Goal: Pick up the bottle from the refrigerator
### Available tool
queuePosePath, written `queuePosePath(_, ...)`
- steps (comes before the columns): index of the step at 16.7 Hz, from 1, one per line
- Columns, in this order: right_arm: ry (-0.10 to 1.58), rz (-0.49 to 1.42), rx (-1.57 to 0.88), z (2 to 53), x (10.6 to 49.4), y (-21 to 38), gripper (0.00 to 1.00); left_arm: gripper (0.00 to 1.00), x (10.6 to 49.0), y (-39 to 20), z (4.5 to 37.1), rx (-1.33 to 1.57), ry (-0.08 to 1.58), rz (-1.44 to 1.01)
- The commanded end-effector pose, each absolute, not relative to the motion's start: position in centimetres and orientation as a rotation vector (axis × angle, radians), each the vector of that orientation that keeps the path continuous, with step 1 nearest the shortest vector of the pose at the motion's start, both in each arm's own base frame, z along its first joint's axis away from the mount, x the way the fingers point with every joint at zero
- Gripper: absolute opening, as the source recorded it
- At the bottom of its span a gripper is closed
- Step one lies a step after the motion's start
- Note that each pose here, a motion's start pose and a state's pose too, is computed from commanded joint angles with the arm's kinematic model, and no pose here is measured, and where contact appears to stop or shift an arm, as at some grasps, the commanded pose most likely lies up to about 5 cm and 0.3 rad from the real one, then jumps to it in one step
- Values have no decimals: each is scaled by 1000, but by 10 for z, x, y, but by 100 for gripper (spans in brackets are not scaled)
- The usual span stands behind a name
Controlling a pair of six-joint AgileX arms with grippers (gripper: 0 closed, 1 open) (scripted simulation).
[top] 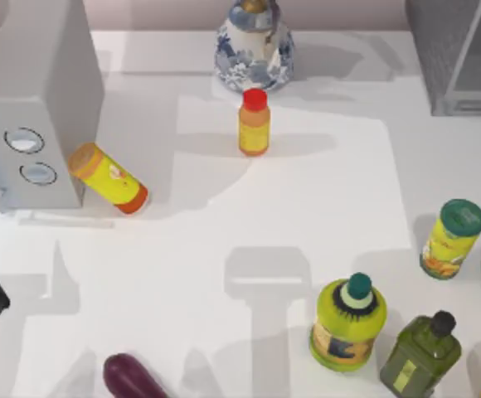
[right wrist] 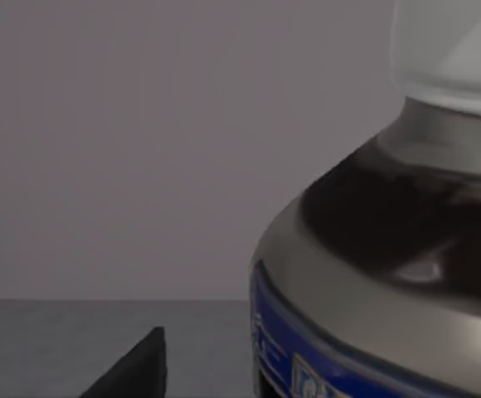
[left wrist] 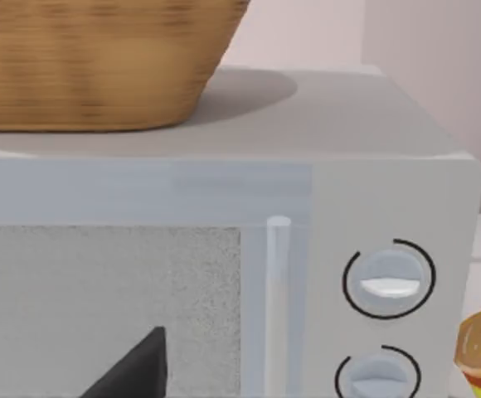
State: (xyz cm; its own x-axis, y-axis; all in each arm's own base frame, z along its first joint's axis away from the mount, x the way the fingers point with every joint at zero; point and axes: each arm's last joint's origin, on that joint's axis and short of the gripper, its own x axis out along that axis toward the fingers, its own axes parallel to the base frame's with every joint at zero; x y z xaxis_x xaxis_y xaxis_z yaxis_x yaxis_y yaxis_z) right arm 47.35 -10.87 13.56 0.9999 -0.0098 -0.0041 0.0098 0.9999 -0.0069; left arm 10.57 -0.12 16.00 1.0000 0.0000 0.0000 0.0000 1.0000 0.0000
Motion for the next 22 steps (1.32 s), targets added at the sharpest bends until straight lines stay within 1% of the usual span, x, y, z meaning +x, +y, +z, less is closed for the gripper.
queuePosePath(13, 4, -10, -7, 136, 473, -109, 2, 100, 106, -1, 160, 0, 0, 0)
queuePosePath(14, 4, -10, -7, 136, 473, -109, 0, 100, 106, -1, 160, 0, 0, 0)
queuePosePath(22, 4, -13, -6, 136, 473, -110, 0, 100, 106, -1, 160, 0, 0, 0)
